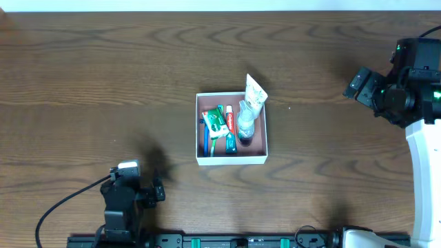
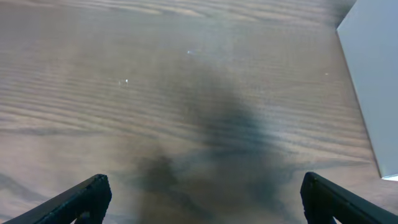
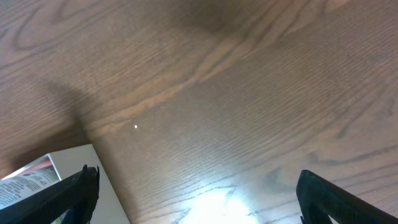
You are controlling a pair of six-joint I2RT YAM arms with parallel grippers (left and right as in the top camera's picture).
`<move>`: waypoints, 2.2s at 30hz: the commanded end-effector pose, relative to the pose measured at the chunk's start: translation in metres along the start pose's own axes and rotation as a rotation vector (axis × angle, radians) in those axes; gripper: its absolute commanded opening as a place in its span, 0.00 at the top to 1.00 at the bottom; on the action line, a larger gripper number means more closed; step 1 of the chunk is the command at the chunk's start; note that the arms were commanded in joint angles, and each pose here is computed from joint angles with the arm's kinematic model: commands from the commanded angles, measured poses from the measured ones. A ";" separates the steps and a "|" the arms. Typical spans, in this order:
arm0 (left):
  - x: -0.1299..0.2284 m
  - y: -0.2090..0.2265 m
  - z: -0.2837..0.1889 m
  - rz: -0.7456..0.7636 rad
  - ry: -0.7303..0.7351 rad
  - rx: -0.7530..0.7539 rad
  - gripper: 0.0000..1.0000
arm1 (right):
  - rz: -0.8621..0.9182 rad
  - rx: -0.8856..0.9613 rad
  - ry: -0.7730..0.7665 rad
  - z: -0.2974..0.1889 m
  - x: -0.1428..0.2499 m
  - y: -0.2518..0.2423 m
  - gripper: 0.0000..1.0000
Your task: Pack container
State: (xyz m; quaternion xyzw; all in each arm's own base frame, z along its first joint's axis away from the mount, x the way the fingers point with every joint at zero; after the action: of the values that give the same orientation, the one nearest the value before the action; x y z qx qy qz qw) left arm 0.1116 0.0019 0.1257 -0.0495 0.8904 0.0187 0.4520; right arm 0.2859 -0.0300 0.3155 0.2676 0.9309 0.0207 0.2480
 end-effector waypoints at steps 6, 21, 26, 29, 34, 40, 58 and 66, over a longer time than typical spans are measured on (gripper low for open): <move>0.002 -0.001 0.003 -0.026 -0.002 0.010 0.02 | 0.006 0.003 -0.003 0.000 -0.001 -0.002 0.01; 0.002 -0.001 0.003 -0.026 -0.002 0.010 0.02 | 0.006 0.004 -0.003 0.000 -0.001 -0.002 0.01; 0.002 -0.001 0.003 -0.026 -0.002 0.010 0.02 | 0.006 0.003 -0.003 0.000 -0.001 -0.002 0.01; 0.002 -0.001 0.003 -0.026 -0.002 0.010 0.02 | 0.006 0.003 -0.003 0.000 -0.001 -0.002 0.01; 0.002 -0.001 0.003 -0.026 -0.002 0.010 0.02 | 0.005 0.006 0.002 0.000 0.000 -0.002 0.01; 0.002 -0.001 0.003 -0.026 -0.002 0.010 0.02 | -0.060 0.059 -0.058 -0.009 -0.003 -0.008 0.01; 0.002 -0.001 0.003 -0.026 -0.002 0.010 0.02 | -0.322 -0.231 -0.426 0.041 0.131 -0.050 0.01; 0.002 -0.001 0.003 -0.026 -0.002 0.010 0.02 | -0.315 -0.280 -0.562 0.054 0.175 -0.071 0.01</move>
State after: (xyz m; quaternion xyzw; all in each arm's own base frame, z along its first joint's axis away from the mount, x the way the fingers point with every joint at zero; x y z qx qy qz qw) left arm 0.1127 0.0007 0.1241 -0.0538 0.8898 0.0083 0.4532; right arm 0.1563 -0.0099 0.1853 0.0965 0.8555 0.0314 0.5078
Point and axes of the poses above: each gripper's point midway between its finger pads, its own z axis out along the fingers, its own y axis along the line the jaws close on, x = y × z, the point moved 9 cm from there along -z, back along the fingers
